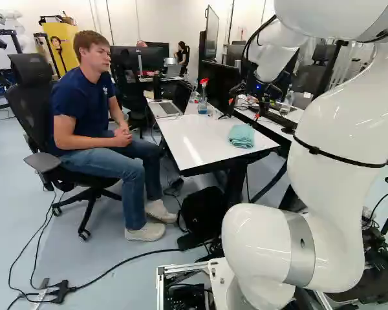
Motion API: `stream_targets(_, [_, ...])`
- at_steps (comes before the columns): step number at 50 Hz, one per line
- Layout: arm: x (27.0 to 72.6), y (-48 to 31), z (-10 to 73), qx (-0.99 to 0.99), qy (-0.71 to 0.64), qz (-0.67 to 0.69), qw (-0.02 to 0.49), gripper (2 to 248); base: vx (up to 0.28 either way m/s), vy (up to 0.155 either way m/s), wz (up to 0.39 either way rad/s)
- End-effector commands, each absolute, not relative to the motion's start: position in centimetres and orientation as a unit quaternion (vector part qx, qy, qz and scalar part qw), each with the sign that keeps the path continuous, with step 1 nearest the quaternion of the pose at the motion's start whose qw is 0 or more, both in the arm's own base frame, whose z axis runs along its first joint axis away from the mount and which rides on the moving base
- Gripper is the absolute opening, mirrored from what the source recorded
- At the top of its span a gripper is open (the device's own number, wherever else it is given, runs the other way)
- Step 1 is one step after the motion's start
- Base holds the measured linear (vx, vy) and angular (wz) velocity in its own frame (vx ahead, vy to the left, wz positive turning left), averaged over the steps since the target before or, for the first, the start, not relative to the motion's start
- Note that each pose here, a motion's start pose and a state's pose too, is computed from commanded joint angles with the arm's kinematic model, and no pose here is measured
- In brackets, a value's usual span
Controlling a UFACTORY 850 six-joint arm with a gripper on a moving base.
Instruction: Clean the table with the green towel
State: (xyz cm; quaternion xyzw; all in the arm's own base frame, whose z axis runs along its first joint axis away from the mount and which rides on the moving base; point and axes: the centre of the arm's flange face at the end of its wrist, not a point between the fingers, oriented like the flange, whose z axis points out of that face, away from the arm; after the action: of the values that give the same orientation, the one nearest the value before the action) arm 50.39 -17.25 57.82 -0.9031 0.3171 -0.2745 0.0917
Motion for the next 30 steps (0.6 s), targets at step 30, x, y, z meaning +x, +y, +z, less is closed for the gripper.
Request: stream_targets(30, [49.5, -14.0, 57.8, -0.912, 0.293, -0.270, 0.099, 247, 0.000, 0.000, 0.000])
